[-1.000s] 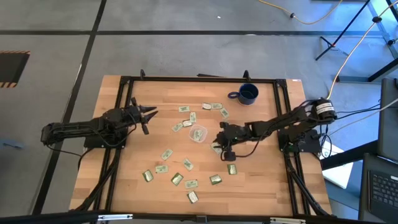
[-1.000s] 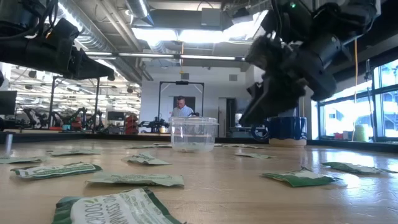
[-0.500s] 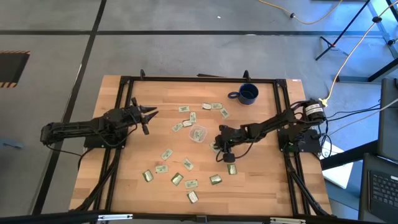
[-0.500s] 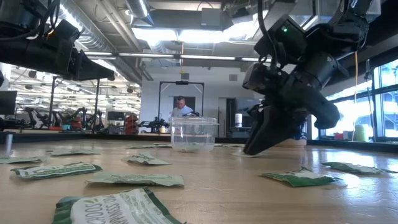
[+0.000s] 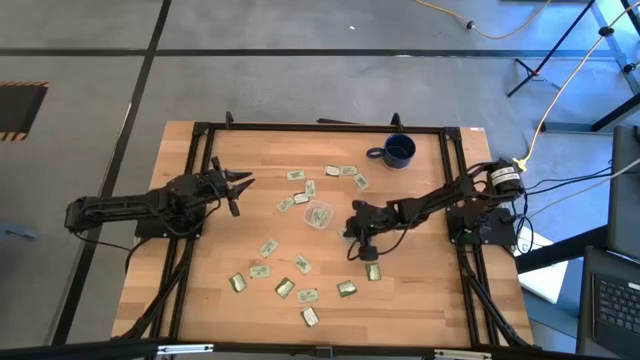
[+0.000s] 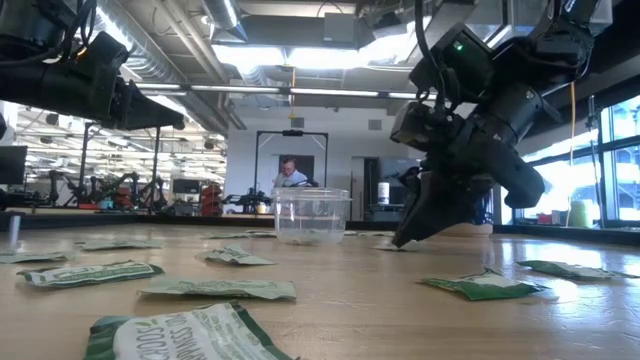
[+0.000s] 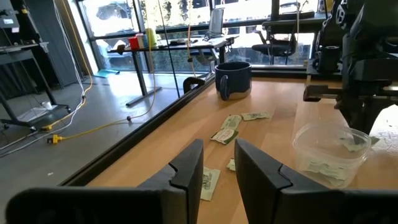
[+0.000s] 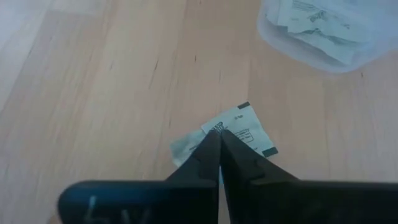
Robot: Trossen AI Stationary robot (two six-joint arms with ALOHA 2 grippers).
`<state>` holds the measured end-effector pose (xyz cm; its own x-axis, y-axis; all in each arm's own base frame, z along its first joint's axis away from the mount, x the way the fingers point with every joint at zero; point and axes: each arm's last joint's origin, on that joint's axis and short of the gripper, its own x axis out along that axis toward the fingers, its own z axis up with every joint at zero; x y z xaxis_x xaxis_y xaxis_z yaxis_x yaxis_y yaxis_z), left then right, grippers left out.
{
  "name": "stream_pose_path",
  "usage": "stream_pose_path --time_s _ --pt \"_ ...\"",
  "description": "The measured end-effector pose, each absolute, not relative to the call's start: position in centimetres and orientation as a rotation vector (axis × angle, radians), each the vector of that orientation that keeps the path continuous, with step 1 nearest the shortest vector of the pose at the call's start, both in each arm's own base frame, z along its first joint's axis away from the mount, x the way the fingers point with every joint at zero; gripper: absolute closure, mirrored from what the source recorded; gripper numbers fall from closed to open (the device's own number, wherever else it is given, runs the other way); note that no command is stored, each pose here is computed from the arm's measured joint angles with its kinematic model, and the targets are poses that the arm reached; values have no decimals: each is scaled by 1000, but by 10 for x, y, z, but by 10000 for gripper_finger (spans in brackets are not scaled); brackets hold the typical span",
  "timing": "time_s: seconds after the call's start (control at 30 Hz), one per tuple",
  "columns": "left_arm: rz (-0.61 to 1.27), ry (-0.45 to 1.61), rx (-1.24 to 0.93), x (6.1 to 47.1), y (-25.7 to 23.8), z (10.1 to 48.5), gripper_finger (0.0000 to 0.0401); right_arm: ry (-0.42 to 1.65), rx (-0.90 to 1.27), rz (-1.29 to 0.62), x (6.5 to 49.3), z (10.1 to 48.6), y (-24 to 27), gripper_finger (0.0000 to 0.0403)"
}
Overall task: Pick and place Stevia / Truvia into bins
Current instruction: Put the light green stevia packet into the container
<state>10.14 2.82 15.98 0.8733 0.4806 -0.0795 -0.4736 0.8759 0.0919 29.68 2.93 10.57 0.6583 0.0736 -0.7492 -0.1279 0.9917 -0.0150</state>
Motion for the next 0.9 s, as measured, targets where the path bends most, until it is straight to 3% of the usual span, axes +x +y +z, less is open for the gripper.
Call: stream_pose_path --time_s 0.47,0.7,0.9 --pt "500 101 70 101 28 160 315 574 -174 85 315 185 26 392" --pt "500 107 71 102 28 159 315 546 -188 46 342 193 14 391" --pt "499 107 71 102 28 159 315 614 -178 20 356 171 3 391"
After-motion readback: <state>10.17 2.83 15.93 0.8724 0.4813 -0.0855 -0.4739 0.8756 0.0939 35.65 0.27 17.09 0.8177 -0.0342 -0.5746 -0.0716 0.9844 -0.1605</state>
